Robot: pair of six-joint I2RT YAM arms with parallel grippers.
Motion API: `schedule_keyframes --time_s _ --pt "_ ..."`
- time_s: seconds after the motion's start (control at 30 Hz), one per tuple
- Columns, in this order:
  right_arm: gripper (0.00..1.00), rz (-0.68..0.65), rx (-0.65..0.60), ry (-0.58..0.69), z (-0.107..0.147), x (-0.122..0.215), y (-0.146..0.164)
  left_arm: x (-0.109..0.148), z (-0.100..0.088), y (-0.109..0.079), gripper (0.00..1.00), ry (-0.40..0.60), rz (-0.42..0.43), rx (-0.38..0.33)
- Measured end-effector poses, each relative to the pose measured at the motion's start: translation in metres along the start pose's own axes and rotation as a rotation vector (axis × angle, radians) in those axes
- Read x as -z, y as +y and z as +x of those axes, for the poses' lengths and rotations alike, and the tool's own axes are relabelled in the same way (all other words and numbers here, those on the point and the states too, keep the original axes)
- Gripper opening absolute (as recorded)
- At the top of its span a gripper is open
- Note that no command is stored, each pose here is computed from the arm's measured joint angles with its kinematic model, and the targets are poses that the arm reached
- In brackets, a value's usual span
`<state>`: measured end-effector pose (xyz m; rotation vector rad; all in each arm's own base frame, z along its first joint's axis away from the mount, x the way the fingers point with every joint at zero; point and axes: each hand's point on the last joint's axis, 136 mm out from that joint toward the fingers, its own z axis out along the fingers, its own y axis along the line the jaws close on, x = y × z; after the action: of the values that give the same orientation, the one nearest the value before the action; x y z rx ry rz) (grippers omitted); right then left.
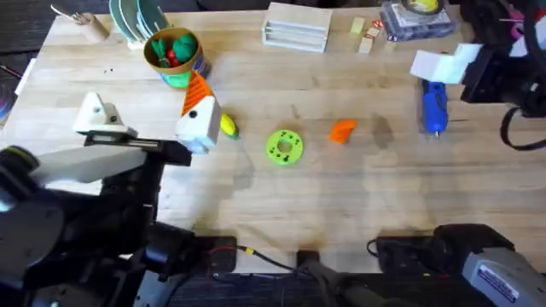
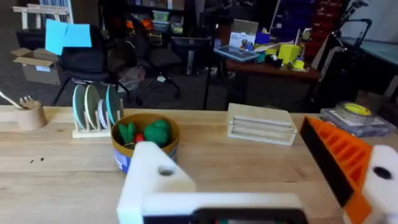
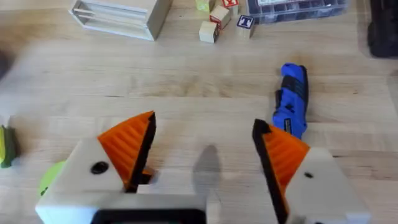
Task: Pick up the gripper from the table and insert it into the empty holder that is missing its gripper. Then pick up a screw, insert it into the mounting hole, and use the screwdriver to tighten it. Finally, clean up the table by picking up the vegetable and placing it into the bucket.
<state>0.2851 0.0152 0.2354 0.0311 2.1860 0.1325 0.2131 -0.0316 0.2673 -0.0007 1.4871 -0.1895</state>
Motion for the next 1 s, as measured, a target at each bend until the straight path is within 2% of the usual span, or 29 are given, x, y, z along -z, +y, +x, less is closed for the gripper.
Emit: schedule_keyframes --time_s 0.33,0.43,0.6,0.83,1.0 --pt "0.989 0.0 0.0 0.0 0.0 0.0 0.0 -0.018 0.024 0.0 0.993 -0.172 0.018 0.025" --pt "0.989 0.0 0.0 0.0 0.0 0.0 0.0 -0.02 0.036 0.0 0.993 -0.151 0.018 0.022" --pt "0.989 0.0 0.0 0.0 0.0 0.0 0.0 -0.02 0.03 0.006 0.993 -0.175 -0.001 0.02" --pt "0.989 0.0 0.0 0.0 0.0 0.0 0.0 -0.02 0.03 0.025 0.993 -0.172 -0.053 -0.015" --pt "0.989 0.0 0.0 0.0 0.0 0.0 0.0 -0.022 0.052 0.031 0.993 -0.078 -0.034 -0.035"
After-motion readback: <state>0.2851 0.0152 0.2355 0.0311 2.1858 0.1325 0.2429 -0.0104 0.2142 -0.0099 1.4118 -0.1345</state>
